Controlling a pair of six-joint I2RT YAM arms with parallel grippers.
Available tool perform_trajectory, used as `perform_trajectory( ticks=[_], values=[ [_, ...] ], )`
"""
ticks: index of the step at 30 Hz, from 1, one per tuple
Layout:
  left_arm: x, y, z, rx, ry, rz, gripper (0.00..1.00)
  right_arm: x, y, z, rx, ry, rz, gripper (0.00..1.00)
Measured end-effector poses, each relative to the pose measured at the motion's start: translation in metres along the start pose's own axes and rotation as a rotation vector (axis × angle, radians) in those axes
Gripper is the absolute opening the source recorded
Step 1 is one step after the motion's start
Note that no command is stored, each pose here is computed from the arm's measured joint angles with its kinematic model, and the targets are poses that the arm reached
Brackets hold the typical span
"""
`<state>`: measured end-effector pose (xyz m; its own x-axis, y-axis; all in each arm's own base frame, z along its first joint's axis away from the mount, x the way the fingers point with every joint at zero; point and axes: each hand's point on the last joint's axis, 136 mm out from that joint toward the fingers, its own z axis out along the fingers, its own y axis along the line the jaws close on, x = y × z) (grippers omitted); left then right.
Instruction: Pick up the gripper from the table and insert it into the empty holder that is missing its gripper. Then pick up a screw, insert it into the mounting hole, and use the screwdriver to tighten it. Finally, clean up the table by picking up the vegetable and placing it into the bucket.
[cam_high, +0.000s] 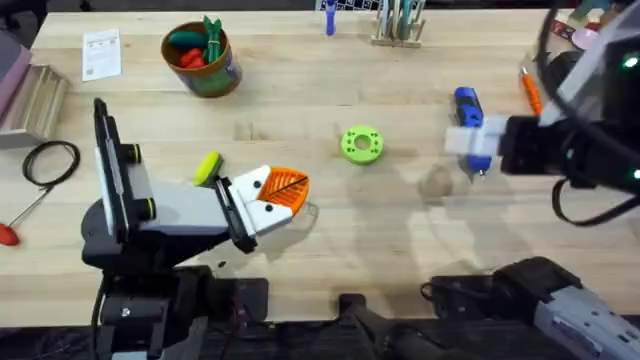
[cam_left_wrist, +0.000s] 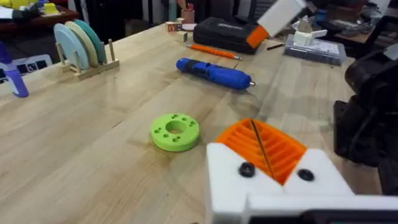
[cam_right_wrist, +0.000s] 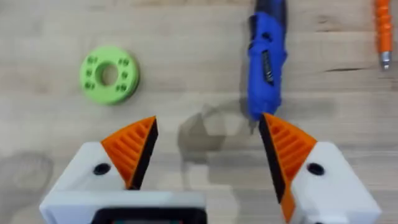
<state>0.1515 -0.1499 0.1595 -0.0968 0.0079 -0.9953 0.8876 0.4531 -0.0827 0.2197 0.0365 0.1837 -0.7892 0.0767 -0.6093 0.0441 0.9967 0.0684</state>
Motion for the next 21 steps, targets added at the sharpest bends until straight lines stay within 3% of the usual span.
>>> perform_trajectory(
  ticks=[4,8,13,18,21],
  values=[
    [0.000,0.000,0.000,0.000,0.000,0.000,0.015,-0.019,-0.020,0.006,0.044,-0.051,0.065,0.991],
    [0.000,0.000,0.000,0.001,0.000,0.000,0.015,-0.014,-0.037,0.019,0.088,0.077,0.080,0.992],
    [0.000,0.000,0.000,0.000,0.000,0.000,0.015,-0.041,-0.049,0.039,0.113,0.166,0.043,0.991],
    [0.000,0.000,0.000,0.000,0.000,0.000,0.015,-0.073,-0.054,0.067,0.113,0.163,0.004,0.992],
    [0.000,0.000,0.000,0.000,0.000,0.000,0.015,-0.074,-0.059,0.087,0.117,0.195,-0.021,0.991]
  ],
)
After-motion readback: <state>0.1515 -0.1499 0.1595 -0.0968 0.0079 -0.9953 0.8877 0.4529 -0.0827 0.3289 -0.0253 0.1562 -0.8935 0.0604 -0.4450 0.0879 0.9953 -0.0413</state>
